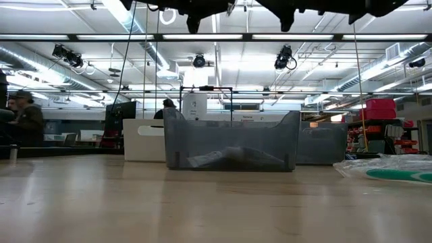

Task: Pick & Place Travel size toiletries
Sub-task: Put the silver nail cutter into the top black bin

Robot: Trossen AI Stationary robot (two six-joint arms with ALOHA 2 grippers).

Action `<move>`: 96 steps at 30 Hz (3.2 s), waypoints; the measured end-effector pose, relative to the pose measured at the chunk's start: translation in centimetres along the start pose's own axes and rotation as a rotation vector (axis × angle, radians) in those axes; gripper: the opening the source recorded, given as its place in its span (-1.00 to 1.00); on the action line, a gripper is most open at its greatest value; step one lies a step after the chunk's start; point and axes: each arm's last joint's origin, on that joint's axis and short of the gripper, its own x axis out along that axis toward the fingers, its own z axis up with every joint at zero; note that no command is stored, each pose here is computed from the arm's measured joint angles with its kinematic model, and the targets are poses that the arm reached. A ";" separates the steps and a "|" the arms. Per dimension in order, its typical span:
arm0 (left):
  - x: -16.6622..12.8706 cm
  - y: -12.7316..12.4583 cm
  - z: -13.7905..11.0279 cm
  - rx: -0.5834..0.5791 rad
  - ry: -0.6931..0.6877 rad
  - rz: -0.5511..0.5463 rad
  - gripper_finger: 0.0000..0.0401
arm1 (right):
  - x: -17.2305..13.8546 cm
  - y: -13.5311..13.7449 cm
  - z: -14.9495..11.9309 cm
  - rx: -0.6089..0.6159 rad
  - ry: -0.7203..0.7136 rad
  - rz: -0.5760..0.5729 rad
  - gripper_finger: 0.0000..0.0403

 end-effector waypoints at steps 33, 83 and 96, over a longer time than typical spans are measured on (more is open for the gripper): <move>0.0 0.0 0.3 -0.025 -0.035 0.011 -0.79 | 5.1 0.6 -2.8 -0.060 -0.065 0.066 0.11; 0.0 0.0 0.3 -0.024 -0.022 -0.003 -0.29 | 5.2 1.6 -2.8 -0.008 -0.055 0.085 -0.67; -3.7 -0.1 1.3 -0.029 0.078 0.069 -0.04 | 3.9 2.0 -1.7 -0.052 -0.033 0.079 -0.67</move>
